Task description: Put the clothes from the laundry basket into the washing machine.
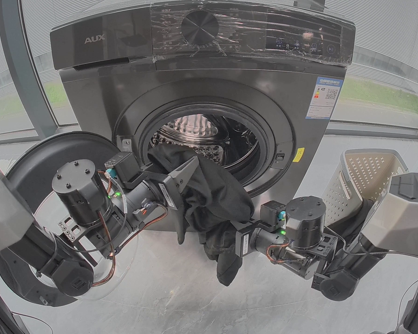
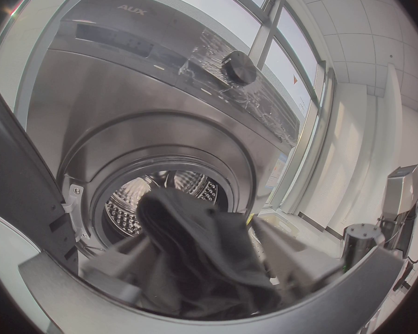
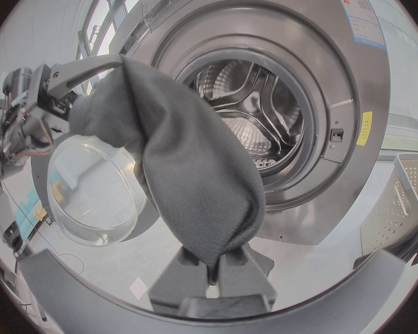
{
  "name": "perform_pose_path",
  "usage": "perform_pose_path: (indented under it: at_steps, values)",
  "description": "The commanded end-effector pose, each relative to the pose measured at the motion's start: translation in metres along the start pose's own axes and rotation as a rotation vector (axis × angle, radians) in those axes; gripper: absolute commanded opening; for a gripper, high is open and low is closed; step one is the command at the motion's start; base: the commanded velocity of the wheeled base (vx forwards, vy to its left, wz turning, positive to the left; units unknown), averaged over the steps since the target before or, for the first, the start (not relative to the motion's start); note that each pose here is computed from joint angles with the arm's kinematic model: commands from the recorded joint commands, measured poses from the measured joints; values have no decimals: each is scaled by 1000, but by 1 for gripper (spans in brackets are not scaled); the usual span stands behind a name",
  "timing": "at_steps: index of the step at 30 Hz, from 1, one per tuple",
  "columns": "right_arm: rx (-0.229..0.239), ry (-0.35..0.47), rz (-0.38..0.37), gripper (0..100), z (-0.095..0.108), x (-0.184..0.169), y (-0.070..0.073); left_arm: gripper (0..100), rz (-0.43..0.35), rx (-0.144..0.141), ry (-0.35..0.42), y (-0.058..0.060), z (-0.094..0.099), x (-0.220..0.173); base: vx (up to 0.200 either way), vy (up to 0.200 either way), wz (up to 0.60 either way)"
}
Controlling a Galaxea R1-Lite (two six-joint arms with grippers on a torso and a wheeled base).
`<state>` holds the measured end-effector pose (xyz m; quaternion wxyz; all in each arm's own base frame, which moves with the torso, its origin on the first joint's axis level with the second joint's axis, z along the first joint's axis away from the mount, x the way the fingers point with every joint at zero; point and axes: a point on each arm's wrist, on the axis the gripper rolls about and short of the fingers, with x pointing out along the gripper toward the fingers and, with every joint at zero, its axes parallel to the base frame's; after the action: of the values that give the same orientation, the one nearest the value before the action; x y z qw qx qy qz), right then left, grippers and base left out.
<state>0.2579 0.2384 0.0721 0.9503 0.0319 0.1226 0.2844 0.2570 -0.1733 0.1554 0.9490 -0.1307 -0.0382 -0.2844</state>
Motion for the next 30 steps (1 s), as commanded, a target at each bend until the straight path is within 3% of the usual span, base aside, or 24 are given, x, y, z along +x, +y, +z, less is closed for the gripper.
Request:
perform_pose_path:
  at_steps: [1, 7, 17, 30]
  values:
    - [10, -48, 14, 0, 20, -18, -3, 100, 53, 6, 15, 16, -7, 3, 0, 0, 0]
    - [18, -88, 40, 0, 34, -25, -4, 100, 65, 6, -6, 21, -10, 5, 0, 0, 0]
    - [59, -172, 57, 0, 53, -20, 0, 100, 66, 4, 56, 23, -25, -7, 0, 0, 0]
    - [62, -165, 31, 0, 52, -20, -5, 100, 44, 2, 36, 18, -25, -7, 0, 0, 0]
